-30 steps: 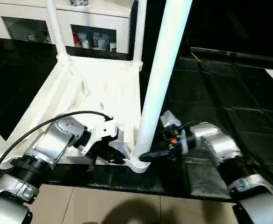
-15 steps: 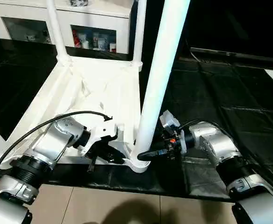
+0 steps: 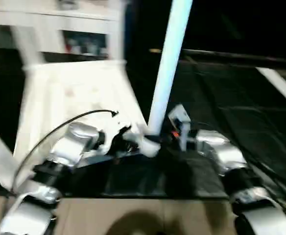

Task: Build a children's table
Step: Rotate leg to tighten

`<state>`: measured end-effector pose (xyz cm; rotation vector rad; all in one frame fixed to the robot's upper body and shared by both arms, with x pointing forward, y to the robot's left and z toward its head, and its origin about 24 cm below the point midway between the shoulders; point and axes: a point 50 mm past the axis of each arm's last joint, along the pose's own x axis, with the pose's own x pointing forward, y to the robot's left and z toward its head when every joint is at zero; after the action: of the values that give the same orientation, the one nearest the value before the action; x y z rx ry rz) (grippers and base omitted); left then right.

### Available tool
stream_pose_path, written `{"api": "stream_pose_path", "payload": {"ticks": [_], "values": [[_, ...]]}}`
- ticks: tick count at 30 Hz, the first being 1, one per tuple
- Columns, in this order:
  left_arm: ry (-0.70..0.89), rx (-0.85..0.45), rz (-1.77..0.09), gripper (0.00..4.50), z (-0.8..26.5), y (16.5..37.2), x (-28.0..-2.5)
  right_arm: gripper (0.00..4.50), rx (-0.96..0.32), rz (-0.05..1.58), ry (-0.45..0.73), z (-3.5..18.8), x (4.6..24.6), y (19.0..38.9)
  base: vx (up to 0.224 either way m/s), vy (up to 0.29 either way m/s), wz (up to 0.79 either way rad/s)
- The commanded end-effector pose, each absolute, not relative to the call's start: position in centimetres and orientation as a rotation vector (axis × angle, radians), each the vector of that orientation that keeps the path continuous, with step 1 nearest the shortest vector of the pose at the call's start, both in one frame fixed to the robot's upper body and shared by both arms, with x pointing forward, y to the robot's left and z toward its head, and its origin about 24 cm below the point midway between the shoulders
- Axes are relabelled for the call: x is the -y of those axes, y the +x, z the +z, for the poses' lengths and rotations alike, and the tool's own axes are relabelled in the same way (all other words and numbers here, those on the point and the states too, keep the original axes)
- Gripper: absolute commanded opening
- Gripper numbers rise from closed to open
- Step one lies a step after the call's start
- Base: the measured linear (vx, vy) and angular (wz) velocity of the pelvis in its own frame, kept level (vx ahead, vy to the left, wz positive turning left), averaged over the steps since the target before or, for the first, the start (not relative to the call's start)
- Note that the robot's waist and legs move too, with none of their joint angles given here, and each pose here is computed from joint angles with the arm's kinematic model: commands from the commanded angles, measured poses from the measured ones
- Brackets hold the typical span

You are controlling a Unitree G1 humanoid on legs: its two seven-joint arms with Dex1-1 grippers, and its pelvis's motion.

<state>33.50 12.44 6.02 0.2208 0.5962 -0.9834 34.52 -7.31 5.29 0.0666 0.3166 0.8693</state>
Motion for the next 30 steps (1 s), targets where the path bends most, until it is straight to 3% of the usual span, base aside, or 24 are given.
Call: {"api": "stream_pose_path", "payload": {"ticks": [1,5,6,13,25,30], "values": [[0.176,-0.503,-0.992,0.0,7.4,34.2,-9.9,2.0,-0.37,0.943,0.105,4.8,3.6,33.6,-0.043,0.038,-0.2],[0.143,-0.468,-0.913,0.0,7.9,34.8,-9.4,2.0,-0.35,0.928,0.107,5.2,2.1,33.7,0.0,0.0,0.0],[0.138,-0.464,-0.909,0.0,8.0,34.7,-9.4,2.55,-0.336,0.952,0.105,5.2,1.9,33.5,0.0,0.0,0.0],[0.157,-0.479,-0.958,0.0,7.7,34.2,-10.1,3.01,-0.322,0.972,0.114,5.1,2.9,33.4,0.0,0.0,0.0],[0.27,-0.556,-1.195,0.0,7.4,32.4,-12.8,4.1,-0.278,1.193,0.09,5.5,9.2,32.4,0.0,0.0,0.0],[0.366,-0.599,-1.396,0.0,7.5,30.9,-14.0,4.43,-0.326,1.387,-0.007,6.3,11.9,31.7,0.0,0.0,0.0]]}}
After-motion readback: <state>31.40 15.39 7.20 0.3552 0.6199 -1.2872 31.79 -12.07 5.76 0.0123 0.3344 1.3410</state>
